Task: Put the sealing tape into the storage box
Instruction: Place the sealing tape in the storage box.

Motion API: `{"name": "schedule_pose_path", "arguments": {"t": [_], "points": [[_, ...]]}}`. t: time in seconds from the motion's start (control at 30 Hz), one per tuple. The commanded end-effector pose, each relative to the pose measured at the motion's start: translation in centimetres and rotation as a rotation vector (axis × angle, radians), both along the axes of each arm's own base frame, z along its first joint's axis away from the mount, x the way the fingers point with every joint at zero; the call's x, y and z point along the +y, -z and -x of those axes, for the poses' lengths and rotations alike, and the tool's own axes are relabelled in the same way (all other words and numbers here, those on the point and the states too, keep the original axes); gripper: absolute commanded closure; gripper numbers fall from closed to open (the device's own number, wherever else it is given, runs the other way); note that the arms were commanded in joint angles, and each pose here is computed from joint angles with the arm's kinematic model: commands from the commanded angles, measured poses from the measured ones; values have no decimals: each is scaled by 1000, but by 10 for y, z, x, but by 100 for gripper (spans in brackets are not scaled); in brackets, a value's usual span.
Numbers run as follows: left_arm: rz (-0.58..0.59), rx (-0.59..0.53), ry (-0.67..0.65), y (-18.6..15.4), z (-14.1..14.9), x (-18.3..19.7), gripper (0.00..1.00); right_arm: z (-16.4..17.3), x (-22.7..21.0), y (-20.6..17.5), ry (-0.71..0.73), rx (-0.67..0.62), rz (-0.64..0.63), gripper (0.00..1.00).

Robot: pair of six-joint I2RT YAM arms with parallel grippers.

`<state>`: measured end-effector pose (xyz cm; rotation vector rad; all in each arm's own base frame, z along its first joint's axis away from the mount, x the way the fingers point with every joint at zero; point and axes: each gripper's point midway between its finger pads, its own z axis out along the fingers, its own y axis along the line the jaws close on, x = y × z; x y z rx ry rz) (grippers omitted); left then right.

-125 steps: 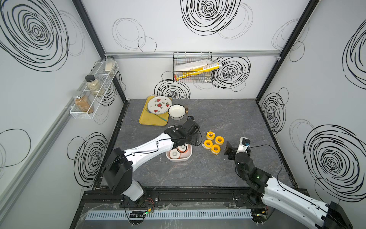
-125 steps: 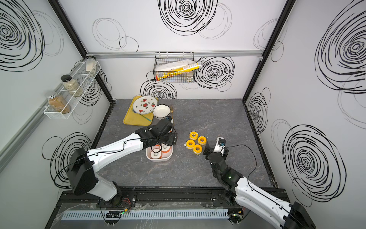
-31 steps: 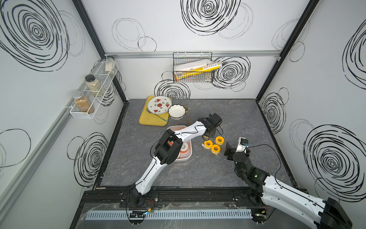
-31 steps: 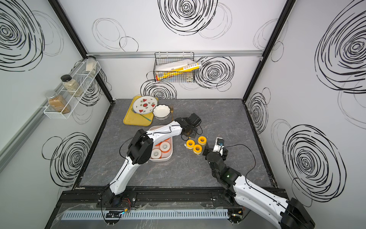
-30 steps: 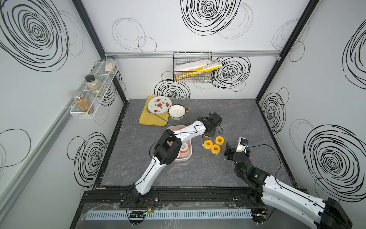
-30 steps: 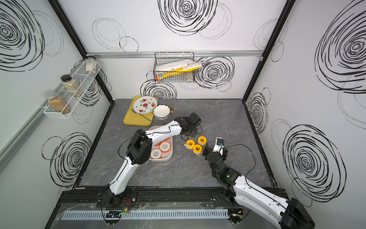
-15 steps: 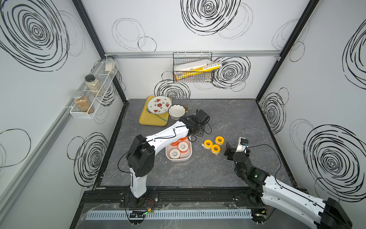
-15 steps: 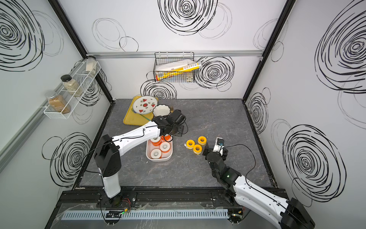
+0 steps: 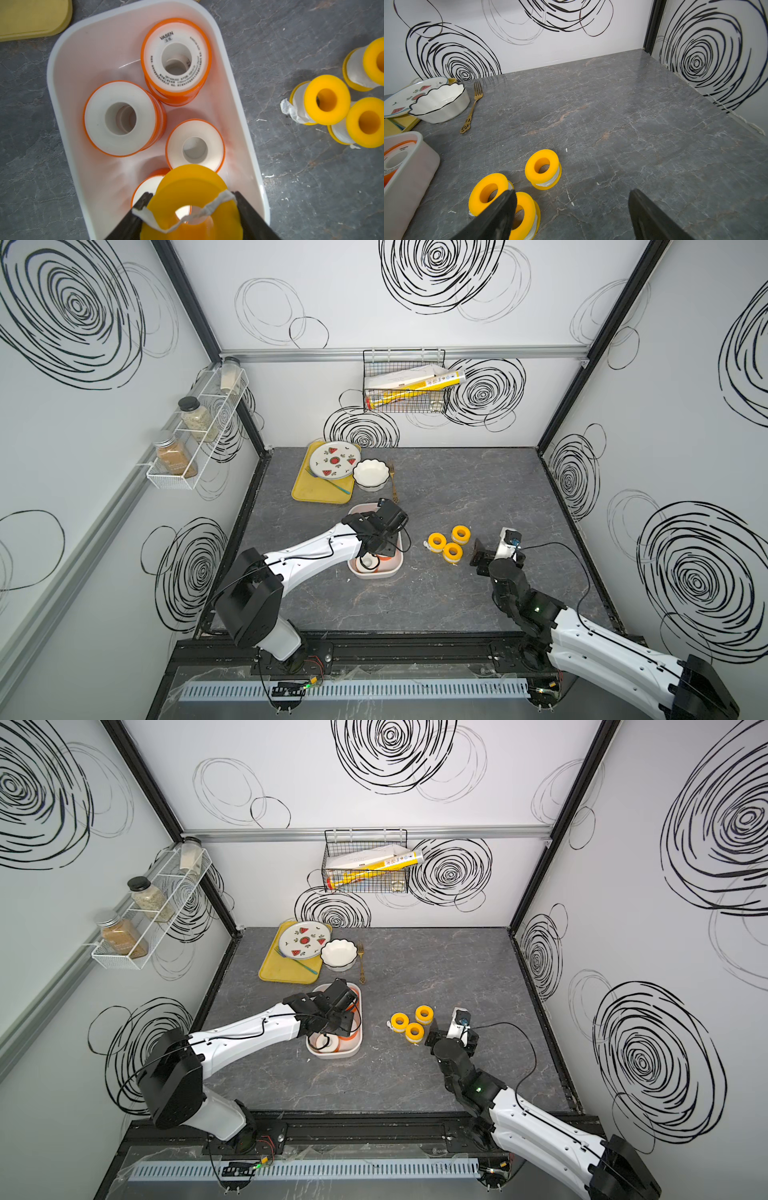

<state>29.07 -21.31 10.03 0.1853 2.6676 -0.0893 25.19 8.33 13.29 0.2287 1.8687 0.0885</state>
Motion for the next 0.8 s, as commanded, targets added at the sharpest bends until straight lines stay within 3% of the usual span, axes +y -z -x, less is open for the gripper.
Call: {"name": "schedule_pose_path", "arguments": {"t": [0.0, 0.77], "points": [[56, -43, -41, -2, -10, -1, 39, -3, 1, -12, 10, -20, -13, 11], [70, 8, -35, 31, -15, -9, 38, -5, 3, -11, 3, -14, -7, 11]]}}
